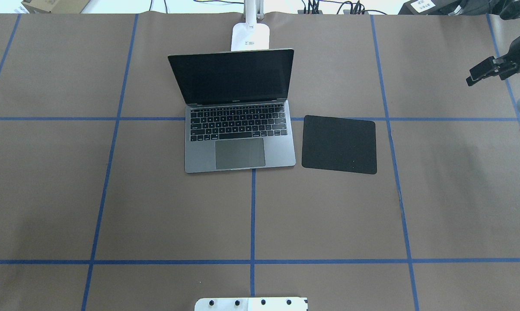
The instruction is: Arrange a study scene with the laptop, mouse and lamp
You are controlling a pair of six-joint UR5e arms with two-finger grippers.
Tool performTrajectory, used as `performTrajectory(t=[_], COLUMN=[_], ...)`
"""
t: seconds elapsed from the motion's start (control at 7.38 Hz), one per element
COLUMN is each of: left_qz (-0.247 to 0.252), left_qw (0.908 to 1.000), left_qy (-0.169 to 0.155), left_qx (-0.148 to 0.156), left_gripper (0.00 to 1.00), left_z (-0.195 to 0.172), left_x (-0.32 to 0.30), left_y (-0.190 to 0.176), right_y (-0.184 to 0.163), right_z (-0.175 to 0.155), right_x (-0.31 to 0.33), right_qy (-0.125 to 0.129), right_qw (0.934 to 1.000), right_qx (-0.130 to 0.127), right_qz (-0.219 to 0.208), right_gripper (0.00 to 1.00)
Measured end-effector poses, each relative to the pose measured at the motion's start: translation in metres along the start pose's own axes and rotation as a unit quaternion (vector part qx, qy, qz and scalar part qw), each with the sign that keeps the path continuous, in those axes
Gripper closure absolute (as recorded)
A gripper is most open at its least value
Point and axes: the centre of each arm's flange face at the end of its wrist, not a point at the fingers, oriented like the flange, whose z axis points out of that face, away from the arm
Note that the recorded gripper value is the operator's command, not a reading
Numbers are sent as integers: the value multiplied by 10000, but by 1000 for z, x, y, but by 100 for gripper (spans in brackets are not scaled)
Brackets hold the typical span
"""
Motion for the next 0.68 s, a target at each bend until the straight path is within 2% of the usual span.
performTrajectory(t=[0.27,0.68], left_qz=[30,93], left_qw=[9991,9968], left_qy=[-81,-209], left_qx=[-409,-765], left_gripper=[1,2], left_z=[23,48], left_x=[27,46], left_y=[6,13], right_y=[0,0], right_z=[1,1], right_x=[0,-1], right_qy=[2,-1], right_qw=[10000,10000], right_qx=[-10,-6], right_qz=[0,3], right_gripper=[0,0])
